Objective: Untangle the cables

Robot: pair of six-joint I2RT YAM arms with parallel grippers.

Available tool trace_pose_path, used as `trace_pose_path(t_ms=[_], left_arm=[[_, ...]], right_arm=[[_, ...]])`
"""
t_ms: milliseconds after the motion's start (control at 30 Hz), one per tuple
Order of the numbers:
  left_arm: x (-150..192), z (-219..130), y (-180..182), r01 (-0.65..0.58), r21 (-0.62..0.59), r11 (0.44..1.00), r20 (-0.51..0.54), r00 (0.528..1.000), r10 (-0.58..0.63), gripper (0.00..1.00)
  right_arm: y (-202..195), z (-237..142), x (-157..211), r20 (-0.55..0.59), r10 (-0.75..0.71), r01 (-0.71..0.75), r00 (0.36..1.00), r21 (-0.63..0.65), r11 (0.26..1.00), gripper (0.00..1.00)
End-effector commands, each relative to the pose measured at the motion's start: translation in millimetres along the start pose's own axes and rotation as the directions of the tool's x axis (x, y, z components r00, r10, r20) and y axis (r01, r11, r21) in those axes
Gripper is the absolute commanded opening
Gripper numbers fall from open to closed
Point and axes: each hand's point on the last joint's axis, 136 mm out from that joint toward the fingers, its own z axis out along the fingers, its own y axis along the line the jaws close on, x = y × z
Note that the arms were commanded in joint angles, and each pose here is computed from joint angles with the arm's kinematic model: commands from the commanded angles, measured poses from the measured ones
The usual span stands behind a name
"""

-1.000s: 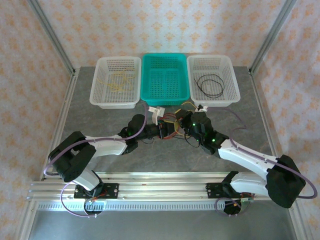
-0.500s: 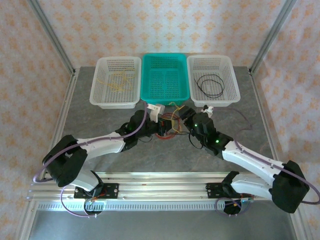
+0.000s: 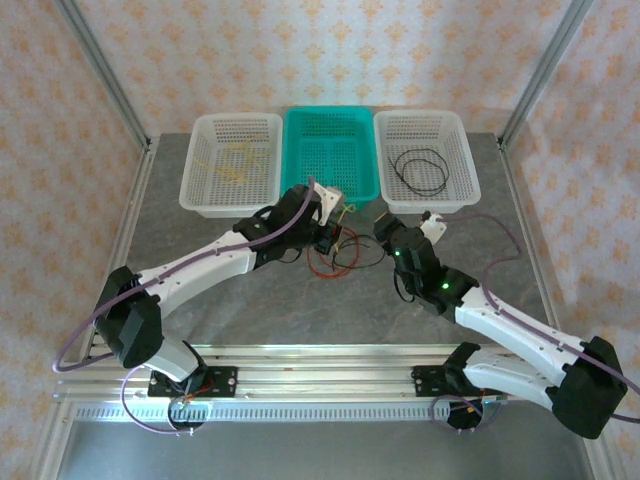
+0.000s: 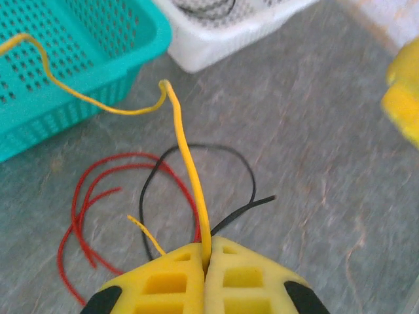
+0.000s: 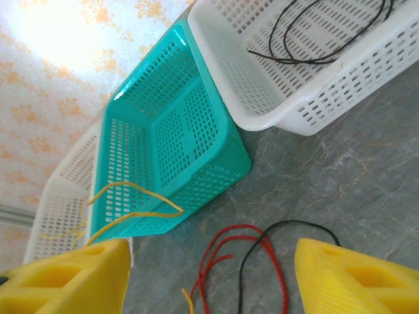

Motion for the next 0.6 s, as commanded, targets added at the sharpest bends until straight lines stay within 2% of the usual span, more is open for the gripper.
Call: trace_pose_path(t_ms=[0,167,300,400,567], left_arm=[[26,-10,5,-0.063,-0.002,0.998,-0.129,0.990,0.063,0.00],[9,-21,-8,-0.008,0.151,0.989,-0.059,0.998,0.017,0.00],[5,-25,-15,0.046,0.275,0.960,-0.024,0.999,-0.041,0.00],[2,-26,-20,0.087,0.356,0.930,0.001,0.996,-0.093,0.00],[-5,-31,-42,0.126,0.514,0.849,0.030,0.986,-0.165,0.00]], right_arm=[[-3,-2,-3,0.016,-0.101,0.101,0.995,0.007,0.995,0.66],[3,5,31,-0.113,-0.236,0.228,0.965,-0.079,0.971,0.66],[1,8,53,-0.199,-0.266,0.246,0.943,-0.122,0.962,0.68],[-9,9,57,-0.209,-0.244,0.229,0.947,-0.093,0.969,0.68],[-27,7,44,-0.163,-0.206,0.212,0.965,0.017,0.977,0.67]])
